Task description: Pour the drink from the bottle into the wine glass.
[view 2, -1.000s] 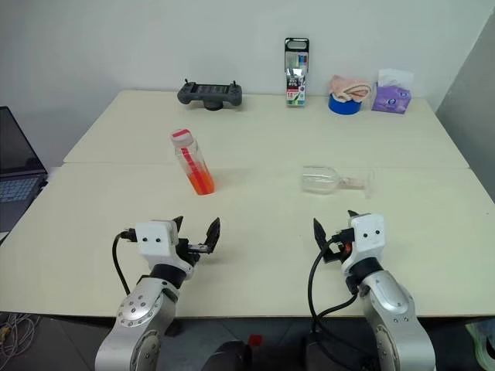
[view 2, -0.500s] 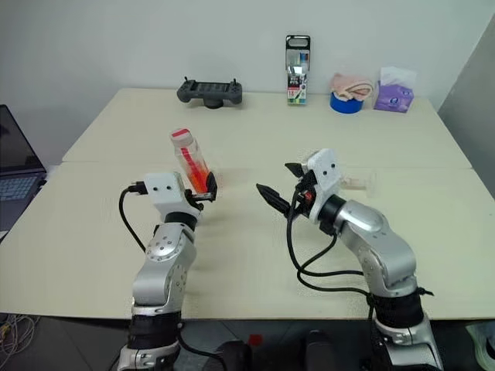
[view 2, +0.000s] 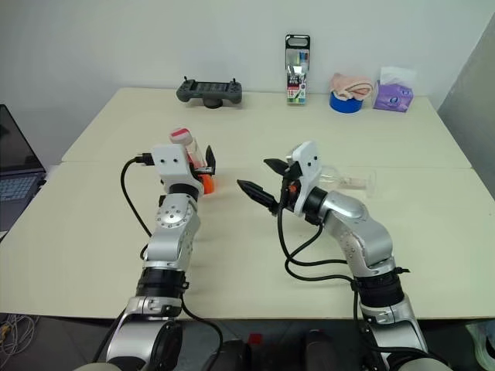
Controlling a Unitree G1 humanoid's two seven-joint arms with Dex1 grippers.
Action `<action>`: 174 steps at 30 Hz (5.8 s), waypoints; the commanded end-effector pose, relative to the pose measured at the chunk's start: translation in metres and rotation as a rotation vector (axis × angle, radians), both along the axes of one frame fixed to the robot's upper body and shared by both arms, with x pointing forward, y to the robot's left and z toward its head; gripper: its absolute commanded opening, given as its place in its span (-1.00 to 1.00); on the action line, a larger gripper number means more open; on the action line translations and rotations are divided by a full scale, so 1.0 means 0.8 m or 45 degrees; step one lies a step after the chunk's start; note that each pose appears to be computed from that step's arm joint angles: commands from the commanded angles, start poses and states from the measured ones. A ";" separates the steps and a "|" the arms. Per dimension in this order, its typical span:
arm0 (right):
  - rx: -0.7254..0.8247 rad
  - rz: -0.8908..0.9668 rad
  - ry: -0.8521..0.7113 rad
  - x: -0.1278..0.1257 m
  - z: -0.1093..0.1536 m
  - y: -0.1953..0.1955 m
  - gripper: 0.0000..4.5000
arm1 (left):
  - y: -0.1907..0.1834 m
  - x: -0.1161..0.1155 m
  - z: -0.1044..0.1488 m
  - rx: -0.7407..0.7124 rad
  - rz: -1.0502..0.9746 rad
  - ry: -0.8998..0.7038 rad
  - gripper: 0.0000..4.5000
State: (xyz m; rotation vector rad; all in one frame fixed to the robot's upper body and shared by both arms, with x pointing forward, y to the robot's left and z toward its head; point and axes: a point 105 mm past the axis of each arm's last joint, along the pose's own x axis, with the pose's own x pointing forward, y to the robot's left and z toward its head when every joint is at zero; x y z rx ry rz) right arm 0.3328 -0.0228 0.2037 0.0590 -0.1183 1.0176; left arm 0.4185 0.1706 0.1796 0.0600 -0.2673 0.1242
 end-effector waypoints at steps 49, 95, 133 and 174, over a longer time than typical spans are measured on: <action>-0.163 -0.079 -0.085 -0.036 0.063 -0.018 1.00 | -0.136 -0.107 0.020 0.197 -1.378 -0.073 -0.13; -0.253 -0.138 -0.053 -0.034 0.041 -0.001 0.40 | -0.139 -0.112 0.001 0.214 -1.378 -0.012 -0.15; -0.683 1.061 -0.171 -0.094 0.049 -0.046 -0.20 | -0.156 -0.165 0.043 0.281 -1.830 0.042 -0.18; -0.091 -0.484 -0.027 -0.067 0.073 -0.047 1.00 | -0.184 -0.118 0.040 0.269 -1.750 -0.155 -0.19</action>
